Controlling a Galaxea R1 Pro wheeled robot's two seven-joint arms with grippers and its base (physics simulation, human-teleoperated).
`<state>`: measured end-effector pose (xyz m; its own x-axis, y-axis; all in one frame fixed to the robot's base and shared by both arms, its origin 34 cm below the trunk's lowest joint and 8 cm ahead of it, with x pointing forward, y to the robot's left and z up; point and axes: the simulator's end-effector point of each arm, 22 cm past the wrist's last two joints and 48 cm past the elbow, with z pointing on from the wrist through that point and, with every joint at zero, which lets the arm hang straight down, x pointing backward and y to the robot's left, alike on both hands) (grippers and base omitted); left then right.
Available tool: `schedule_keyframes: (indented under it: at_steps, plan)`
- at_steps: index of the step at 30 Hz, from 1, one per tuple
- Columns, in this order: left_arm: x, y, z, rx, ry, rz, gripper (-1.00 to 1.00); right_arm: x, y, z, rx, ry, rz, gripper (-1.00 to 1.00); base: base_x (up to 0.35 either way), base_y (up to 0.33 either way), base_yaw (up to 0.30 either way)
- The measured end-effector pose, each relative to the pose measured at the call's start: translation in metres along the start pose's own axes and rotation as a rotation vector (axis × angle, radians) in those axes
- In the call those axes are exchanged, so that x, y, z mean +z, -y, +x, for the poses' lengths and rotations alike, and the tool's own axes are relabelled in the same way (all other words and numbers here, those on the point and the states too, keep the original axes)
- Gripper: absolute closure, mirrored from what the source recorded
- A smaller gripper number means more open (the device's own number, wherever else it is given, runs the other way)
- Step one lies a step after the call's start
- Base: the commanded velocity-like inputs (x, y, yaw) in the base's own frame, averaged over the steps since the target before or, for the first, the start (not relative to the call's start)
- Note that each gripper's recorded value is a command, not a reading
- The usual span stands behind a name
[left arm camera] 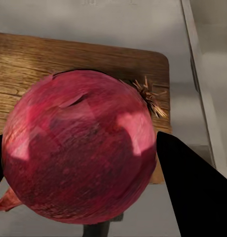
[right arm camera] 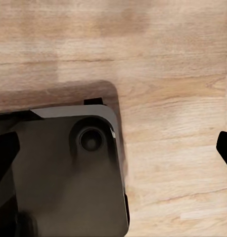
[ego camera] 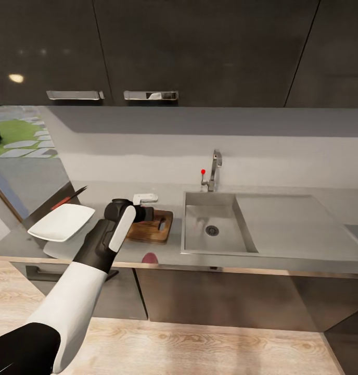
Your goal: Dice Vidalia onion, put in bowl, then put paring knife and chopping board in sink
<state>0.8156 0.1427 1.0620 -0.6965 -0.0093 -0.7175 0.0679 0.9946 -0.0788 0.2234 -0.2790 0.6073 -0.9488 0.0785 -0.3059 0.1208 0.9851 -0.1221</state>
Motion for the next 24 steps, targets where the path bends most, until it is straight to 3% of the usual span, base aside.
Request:
schedule_keyframes:
  at_steps: [10,24]
  plan:
    - [0.001,-0.003,0.001,0.0,-0.003,-0.004,1.0,0.0,0.002,-0.012,0.009,0.051,0.005,-1.0,0.063,0.046,0.0]
    - [0.012,-0.007,0.019,-0.001,-0.053,-0.016,1.0,0.0,0.001,-0.012,0.014,0.05,0.007,-1.0,0.056,0.037,0.0]
